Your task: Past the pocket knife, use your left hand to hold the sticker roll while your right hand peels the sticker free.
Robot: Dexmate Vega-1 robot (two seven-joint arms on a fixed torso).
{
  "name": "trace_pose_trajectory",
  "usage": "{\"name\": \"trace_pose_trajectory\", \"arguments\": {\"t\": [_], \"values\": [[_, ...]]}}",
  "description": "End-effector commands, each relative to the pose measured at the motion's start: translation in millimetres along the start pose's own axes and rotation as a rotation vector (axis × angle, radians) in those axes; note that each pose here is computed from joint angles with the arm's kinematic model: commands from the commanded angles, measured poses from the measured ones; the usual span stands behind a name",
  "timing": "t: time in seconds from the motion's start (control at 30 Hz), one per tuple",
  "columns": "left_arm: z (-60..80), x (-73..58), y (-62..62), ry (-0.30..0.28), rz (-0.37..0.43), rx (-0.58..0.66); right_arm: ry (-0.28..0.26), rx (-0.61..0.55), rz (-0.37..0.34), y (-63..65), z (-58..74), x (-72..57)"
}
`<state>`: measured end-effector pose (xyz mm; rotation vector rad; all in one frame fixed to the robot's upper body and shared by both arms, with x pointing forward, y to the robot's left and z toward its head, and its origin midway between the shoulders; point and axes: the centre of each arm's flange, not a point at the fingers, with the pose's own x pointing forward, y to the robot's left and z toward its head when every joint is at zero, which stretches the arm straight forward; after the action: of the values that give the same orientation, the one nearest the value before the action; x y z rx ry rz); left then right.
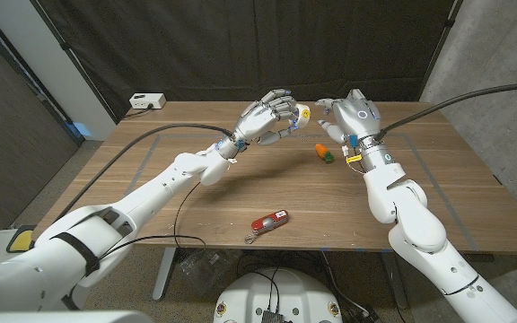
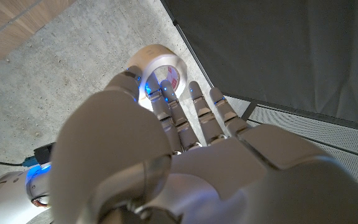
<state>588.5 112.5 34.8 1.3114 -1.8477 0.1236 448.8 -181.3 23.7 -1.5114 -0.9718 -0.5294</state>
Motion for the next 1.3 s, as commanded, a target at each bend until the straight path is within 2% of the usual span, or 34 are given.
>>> {"name": "trace_pose_trajectory", "arguments": {"t": [0.03,0.27,0.77,1.3], "values": [[4.3,1.6,-1.6,-0.018,-0.003,-0.009,-0.026,0.013,-0.024,-3.0,2.2,-0.1],[6.8,1.3,-0.5,-0.036,-0.007,-0.005,-0.036,0.016,-0.017,-2.0,3.1,2.2],[5.5,2.5,-1.0,-0.037,-0.007,-0.004,-0.046,0.001,0.015,-1.5,5.3,5.1],[2.1,4.1,-3.9,-0.032,-0.015,-0.003,-0.059,0.03,-0.071,0.4,3.0,4.2]]}}
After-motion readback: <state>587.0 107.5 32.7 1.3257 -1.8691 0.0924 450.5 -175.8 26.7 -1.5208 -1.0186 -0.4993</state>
